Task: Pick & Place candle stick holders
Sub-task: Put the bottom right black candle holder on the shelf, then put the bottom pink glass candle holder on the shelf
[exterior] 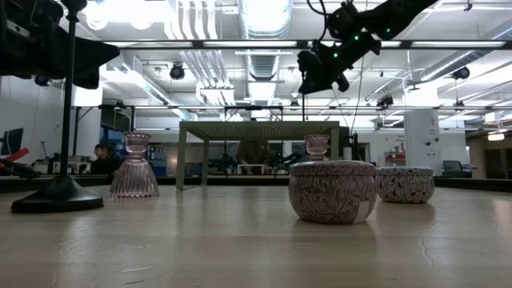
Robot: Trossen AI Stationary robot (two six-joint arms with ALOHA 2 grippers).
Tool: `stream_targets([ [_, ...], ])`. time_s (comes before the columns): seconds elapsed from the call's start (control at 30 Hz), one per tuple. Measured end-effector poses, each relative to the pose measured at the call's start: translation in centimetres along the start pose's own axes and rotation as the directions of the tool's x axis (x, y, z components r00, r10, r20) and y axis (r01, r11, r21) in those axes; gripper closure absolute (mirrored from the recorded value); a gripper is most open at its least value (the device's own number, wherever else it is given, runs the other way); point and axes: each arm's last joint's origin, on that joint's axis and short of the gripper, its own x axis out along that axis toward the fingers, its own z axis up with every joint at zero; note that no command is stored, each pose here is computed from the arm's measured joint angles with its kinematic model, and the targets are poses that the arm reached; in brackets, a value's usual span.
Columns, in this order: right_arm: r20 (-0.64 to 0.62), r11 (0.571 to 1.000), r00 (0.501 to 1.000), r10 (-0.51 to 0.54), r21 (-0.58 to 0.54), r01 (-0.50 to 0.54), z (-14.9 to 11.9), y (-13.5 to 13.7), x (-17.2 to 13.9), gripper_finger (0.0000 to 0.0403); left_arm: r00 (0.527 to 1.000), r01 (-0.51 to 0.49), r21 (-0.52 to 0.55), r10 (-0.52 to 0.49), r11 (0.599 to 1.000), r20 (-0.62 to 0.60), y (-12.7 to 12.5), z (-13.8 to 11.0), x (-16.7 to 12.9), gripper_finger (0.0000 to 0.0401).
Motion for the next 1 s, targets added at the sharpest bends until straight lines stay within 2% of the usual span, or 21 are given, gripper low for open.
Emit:
stream_targets([
  [0.5,-0.072,0.994,0.997,-0.032,-0.103,0.024,0.1,-0.1,-2.5,0.0228,1.0,0.0,0.0,0.0,1.0,0.0,0.0,0.0,0.0,0.0387],
  [0.9,-0.076,0.993,0.997,-0.026,-0.114,0.017,0.4,0.0,-7.6,0.0207,1.0,0.0,0.0,0.0,1.0,0.0,0.0,0.0,0.0,0.0387],
  [1.0,-0.075,0.996,0.997,0.022,-0.085,-0.028,-0.2,0.2,-9.0,0.0206,1.0,0.0,0.0,0.0,1.0,0.0,0.0,0.0,0.0,0.0387],
])
